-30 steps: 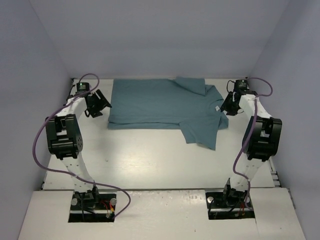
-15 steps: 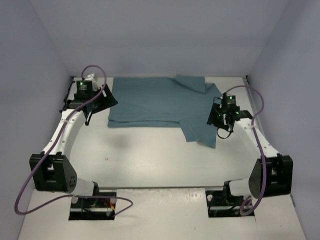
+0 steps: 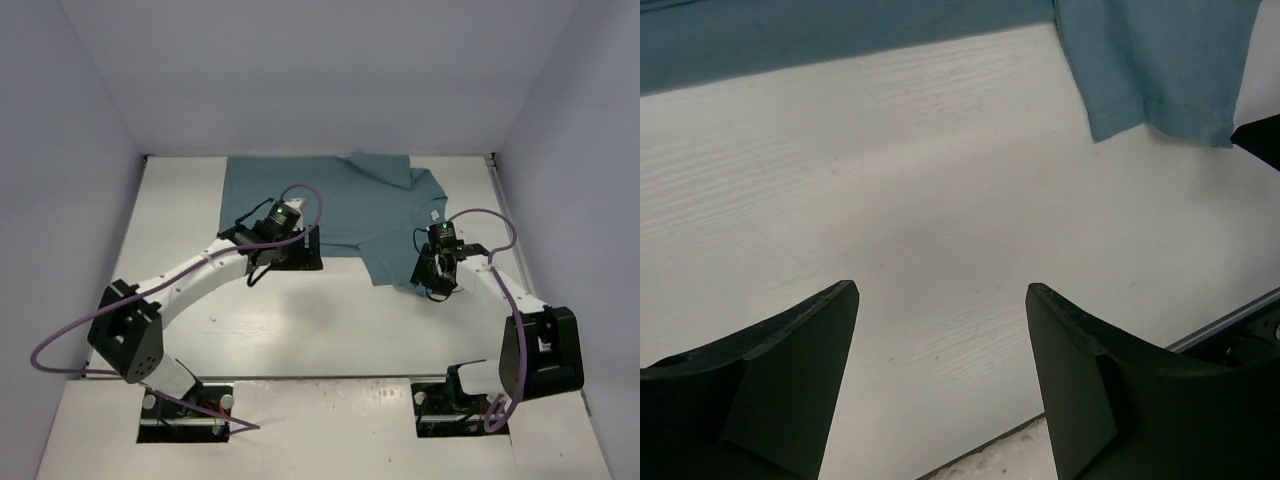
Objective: Fold and stack the t-shirts
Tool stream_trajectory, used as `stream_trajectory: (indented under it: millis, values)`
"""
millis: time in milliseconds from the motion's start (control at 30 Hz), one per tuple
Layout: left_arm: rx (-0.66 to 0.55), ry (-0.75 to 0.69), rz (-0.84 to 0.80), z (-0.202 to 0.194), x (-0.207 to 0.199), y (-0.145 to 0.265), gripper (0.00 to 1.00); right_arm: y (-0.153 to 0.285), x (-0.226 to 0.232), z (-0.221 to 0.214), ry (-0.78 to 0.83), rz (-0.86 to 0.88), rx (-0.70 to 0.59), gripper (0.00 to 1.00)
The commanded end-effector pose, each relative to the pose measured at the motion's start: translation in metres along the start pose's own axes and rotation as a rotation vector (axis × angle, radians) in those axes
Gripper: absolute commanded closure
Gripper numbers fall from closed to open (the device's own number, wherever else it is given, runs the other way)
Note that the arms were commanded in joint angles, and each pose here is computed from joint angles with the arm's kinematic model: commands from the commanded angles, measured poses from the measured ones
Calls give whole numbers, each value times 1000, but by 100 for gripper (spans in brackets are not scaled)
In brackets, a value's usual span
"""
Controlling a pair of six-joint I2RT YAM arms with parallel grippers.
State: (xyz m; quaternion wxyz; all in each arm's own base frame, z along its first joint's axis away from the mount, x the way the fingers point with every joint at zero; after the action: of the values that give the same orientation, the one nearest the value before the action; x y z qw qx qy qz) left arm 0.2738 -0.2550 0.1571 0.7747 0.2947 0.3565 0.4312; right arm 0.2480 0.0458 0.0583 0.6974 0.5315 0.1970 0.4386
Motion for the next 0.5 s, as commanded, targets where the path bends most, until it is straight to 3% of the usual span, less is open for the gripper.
stream_trajectory:
  millis: [0, 300, 467]
  values:
    - [-101, 58, -16, 33, -35, -17, 34, -8, -9, 10, -40, -49, -35, 55]
    - [11, 108, -74, 31, -116, -109, 37, -18, -31, 17, -111, -33, 7, 56]
    - [88, 149, -60, 9, -131, -143, 41, -20, -25, 14, -104, 2, 32, 56]
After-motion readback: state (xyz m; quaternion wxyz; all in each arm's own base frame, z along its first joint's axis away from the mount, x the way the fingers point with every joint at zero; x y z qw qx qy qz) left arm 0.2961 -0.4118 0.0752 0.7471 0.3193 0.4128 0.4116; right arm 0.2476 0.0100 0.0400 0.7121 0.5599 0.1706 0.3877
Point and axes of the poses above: each gripper's point midway between its finger pads, its own y axis back along the fingers, its own x axis along the line the jaws close on, z = x × y, the point moved 2 cm from there along y, back along the fingers, and after that the axes turned 12 degrees about -y, right-handed, at the moved point
